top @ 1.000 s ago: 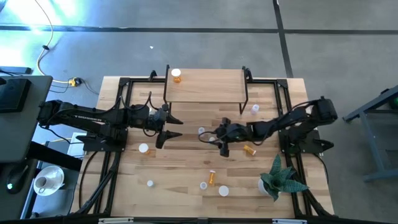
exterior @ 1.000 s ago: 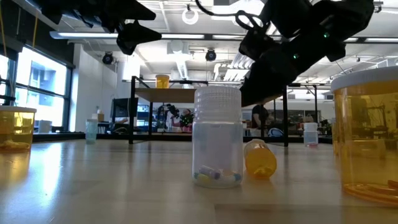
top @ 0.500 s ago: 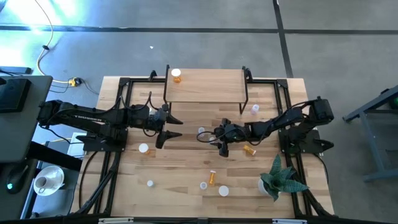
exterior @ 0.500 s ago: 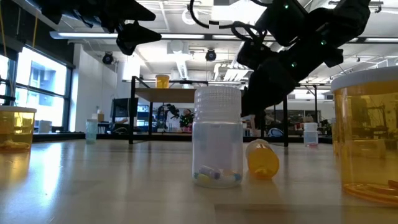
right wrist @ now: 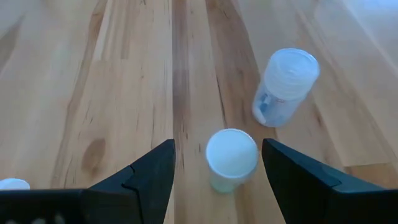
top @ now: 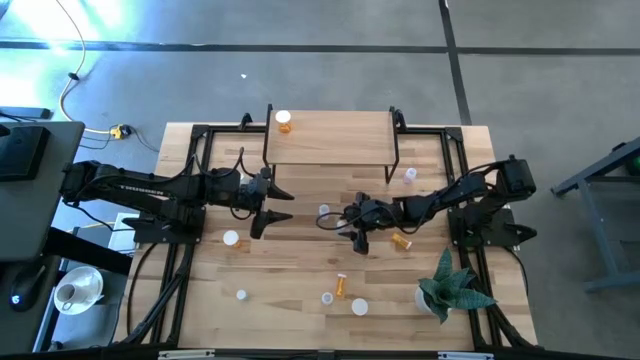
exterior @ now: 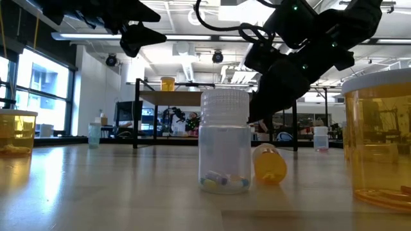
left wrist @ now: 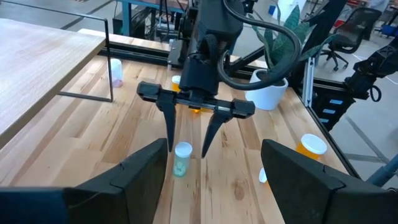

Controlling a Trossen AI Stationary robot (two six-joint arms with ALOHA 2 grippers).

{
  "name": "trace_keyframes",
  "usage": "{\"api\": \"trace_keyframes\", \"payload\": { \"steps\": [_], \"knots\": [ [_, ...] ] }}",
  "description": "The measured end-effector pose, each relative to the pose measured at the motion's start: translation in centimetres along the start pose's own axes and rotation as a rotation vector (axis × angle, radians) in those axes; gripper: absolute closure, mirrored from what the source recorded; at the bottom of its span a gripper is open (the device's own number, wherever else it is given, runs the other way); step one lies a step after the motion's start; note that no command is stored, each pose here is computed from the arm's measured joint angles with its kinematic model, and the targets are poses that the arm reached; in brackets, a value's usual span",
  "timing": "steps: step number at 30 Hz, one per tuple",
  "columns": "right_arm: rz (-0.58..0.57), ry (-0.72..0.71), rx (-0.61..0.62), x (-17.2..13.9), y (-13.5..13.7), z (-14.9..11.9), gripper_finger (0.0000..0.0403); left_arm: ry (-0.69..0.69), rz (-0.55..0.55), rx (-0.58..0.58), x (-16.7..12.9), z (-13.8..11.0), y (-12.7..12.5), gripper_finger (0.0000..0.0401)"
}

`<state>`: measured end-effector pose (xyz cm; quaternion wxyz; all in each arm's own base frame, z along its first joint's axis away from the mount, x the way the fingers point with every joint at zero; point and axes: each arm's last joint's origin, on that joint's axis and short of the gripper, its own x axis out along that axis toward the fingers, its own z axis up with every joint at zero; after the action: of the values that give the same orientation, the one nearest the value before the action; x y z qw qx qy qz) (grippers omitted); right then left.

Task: Pick and place medicine bottles onto shelf by color
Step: Put the center dark green pill bottle on the shelf

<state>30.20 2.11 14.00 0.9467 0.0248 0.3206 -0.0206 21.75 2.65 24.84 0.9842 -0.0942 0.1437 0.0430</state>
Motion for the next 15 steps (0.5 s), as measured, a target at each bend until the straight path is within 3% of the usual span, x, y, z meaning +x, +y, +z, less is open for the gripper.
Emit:
{"api": "trace_keyframes", "payload": {
  "steps": [6,15],
  "knots": [
    [-0.011,0.002,0.0,0.05,-0.02,-0.07,0.0177,0.0,0.0,0.0,0.0,0.0,0.0,0.0151],
    [-0.021,0.002,0.014,0.08,-0.42,-0.03,0.0255,0.0,0.0,0.0,0.0,0.0,0.0,0.0151]
  ]
}}
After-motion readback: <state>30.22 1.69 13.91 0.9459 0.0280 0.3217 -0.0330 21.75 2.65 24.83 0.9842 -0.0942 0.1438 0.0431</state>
